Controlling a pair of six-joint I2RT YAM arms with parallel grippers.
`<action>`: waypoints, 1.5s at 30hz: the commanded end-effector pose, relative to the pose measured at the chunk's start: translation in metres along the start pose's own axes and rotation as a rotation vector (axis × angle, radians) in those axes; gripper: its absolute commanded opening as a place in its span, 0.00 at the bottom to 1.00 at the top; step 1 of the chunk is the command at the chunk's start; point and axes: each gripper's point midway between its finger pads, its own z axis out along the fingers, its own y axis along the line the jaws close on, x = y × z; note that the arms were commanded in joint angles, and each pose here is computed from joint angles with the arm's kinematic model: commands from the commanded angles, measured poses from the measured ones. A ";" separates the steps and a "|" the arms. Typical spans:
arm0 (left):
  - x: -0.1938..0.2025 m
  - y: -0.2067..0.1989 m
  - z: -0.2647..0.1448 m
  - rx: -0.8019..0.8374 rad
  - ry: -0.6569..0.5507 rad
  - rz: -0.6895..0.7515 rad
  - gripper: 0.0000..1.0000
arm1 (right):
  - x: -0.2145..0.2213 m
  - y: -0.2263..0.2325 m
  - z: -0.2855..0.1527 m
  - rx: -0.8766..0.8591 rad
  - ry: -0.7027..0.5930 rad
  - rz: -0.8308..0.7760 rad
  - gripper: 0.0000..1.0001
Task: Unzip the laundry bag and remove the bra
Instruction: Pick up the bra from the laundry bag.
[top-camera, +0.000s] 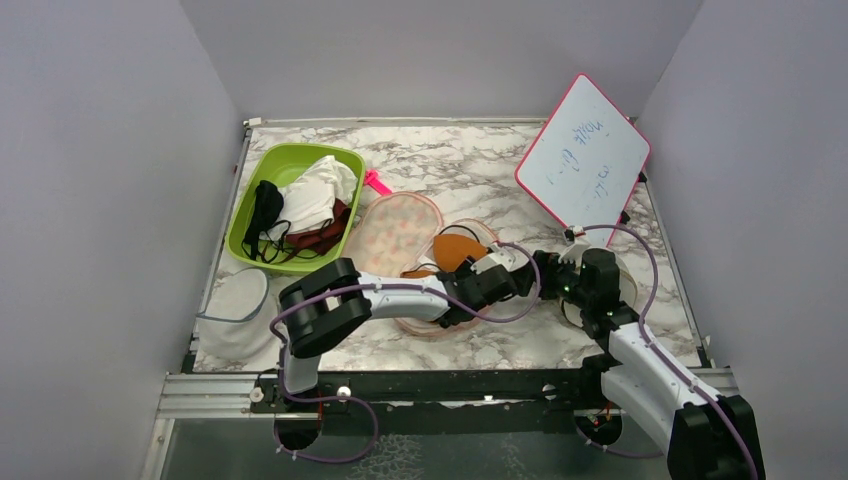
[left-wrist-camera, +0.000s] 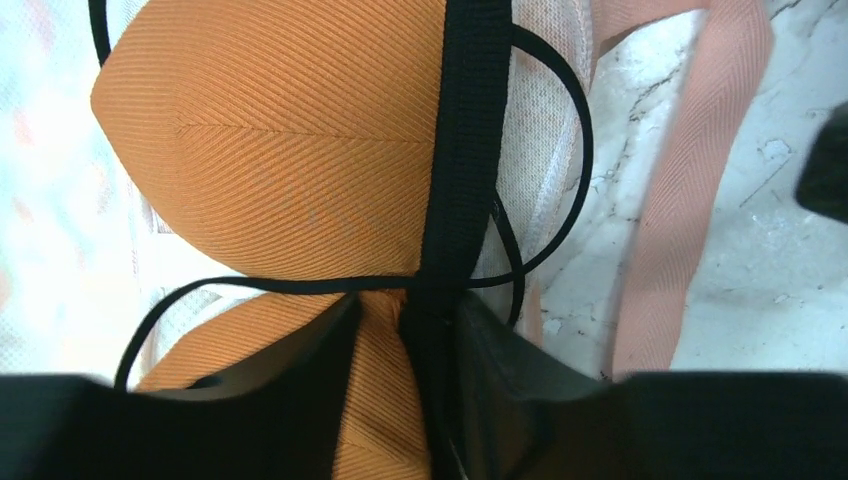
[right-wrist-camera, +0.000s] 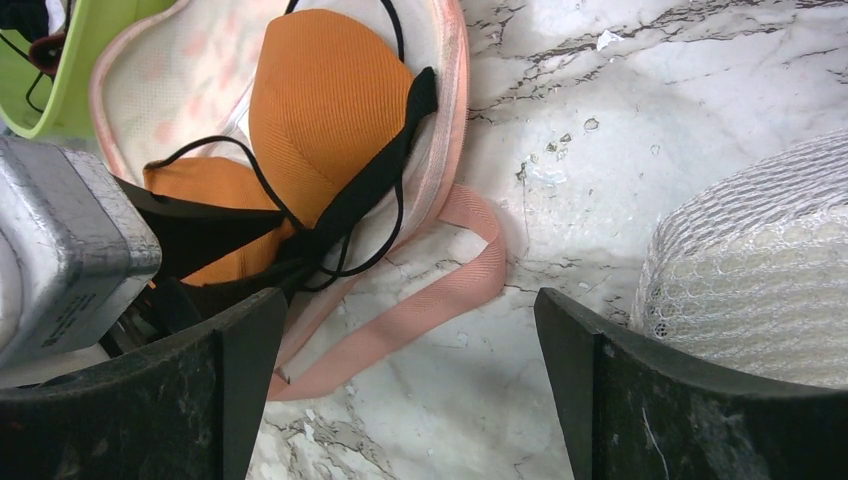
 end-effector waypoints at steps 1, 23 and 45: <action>-0.005 0.001 0.000 0.013 -0.019 -0.010 0.22 | -0.013 0.003 -0.001 0.001 -0.037 -0.015 0.92; -0.095 0.073 -0.111 0.103 -0.332 -0.325 0.00 | -0.011 0.007 0.000 -0.026 -0.033 -0.025 0.92; -0.139 0.224 -0.165 0.021 -0.506 -0.435 0.00 | -0.007 0.028 -0.004 -0.161 -0.028 -0.082 0.95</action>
